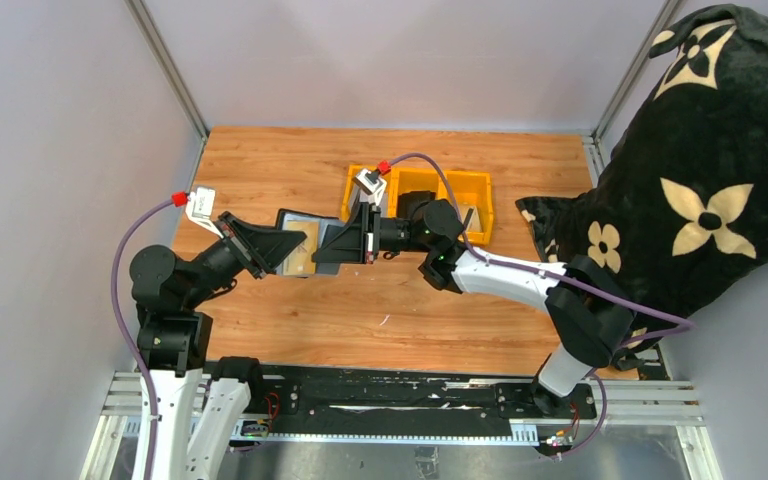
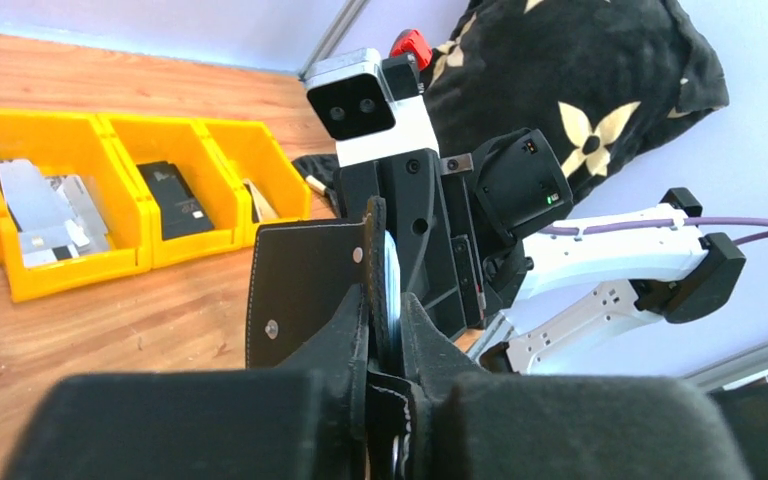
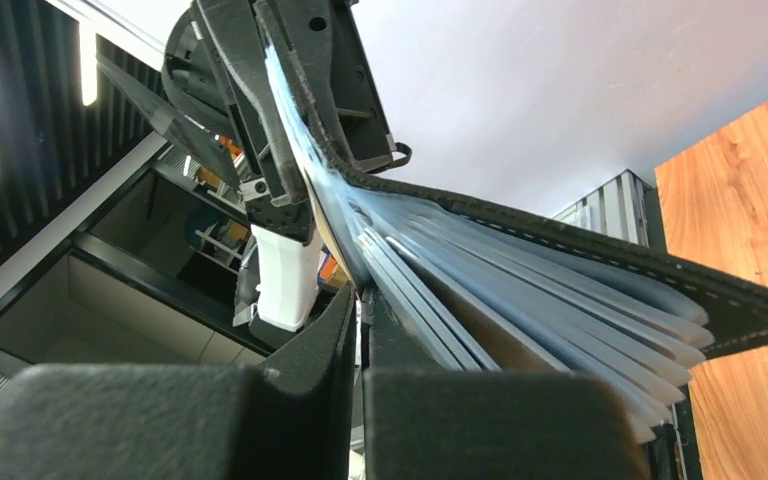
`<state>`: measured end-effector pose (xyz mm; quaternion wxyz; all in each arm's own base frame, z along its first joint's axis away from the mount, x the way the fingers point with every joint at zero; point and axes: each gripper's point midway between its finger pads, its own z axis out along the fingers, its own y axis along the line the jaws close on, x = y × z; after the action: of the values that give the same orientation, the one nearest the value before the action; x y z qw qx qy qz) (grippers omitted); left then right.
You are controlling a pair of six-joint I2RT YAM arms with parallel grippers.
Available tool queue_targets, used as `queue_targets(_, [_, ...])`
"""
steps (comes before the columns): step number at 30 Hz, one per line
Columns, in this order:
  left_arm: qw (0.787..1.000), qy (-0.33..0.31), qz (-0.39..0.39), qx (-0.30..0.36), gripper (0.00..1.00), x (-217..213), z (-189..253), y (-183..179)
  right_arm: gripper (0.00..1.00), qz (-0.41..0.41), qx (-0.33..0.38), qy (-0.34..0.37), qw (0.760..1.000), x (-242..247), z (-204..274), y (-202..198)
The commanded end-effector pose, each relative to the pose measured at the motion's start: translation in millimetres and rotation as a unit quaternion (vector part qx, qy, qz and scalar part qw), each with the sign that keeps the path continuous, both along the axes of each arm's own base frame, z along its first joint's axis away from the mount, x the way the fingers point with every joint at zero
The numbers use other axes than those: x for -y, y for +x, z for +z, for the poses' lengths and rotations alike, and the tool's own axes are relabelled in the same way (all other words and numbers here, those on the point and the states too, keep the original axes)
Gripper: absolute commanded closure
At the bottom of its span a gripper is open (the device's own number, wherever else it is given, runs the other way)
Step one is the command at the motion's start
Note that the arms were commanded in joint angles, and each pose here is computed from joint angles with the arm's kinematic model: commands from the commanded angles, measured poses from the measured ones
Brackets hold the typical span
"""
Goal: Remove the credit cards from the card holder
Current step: Remove the credit card from the card holder.
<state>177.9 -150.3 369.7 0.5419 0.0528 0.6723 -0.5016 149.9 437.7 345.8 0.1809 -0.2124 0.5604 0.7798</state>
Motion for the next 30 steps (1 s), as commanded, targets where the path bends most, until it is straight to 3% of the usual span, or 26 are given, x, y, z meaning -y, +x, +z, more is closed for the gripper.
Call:
queue_targets(1, [1.000,-0.004,-0.027,0.011,0.84,6.3,5.1,-8.9,1.00,0.024,0.034,0.082,0.996,14.6,43.3,-25.4])
queue_targets(3, [1.000,-0.005,-0.025,0.009,0.76,6.1,4.4,-8.0,1.00,0.024,0.036,0.087,0.995,17.1,44.4,-27.0])
queue_targets(9, [0.999,-0.022,-0.046,0.004,0.75,10.5,8.9,-12.0,1.00,0.001,0.044,0.065,0.997,22.1,30.0,-24.9])
queue_targets(21, [0.998,-0.039,-0.059,-0.001,0.92,12.9,16.2,-14.2,1.00,-0.060,0.077,0.010,0.995,38.4,8.2,-19.1])
queue_targets(30, [0.997,-0.041,-0.058,0.000,0.91,12.6,20.3,-15.7,1.00,-0.077,0.072,0.022,0.994,46.1,8.8,-18.4])
